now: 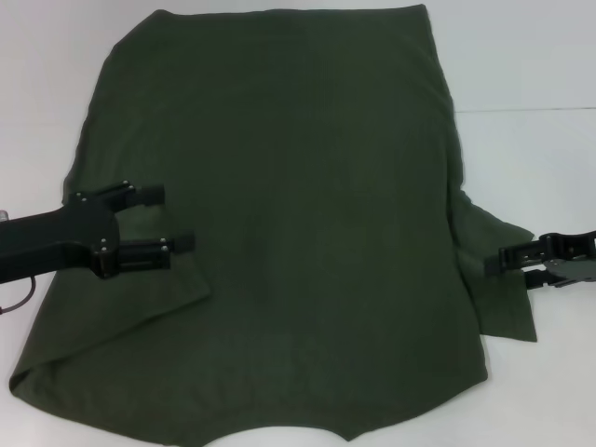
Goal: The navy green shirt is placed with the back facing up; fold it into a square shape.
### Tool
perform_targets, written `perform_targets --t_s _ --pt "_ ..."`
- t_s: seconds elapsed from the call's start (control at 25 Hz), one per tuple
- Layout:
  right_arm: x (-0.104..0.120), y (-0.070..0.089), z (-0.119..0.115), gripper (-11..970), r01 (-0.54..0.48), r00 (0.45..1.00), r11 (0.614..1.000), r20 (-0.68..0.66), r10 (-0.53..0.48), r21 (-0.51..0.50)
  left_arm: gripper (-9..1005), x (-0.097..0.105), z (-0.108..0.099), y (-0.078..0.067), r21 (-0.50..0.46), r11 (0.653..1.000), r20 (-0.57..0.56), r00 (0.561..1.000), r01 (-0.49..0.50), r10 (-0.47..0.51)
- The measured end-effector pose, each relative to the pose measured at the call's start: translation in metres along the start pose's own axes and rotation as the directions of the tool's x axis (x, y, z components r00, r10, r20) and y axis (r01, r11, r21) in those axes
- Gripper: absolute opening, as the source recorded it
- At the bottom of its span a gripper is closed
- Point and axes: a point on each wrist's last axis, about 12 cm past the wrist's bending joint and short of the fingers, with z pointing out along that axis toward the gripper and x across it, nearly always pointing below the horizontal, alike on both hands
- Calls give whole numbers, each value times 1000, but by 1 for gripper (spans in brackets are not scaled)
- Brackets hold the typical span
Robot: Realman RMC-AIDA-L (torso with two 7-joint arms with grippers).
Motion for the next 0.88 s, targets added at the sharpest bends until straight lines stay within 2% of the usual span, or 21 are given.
perform_targets --t_s 0.48,0.88 --pt "2 3 6 877 -2 1000 1000 3 2 -15 950 0 0 0 -1 1000 -1 1000 -2 2" --pt "7 -2 7 876 -91 996 995 8 92 -26 949 0 -1 0 -2 1000 -1 1000 -3 3"
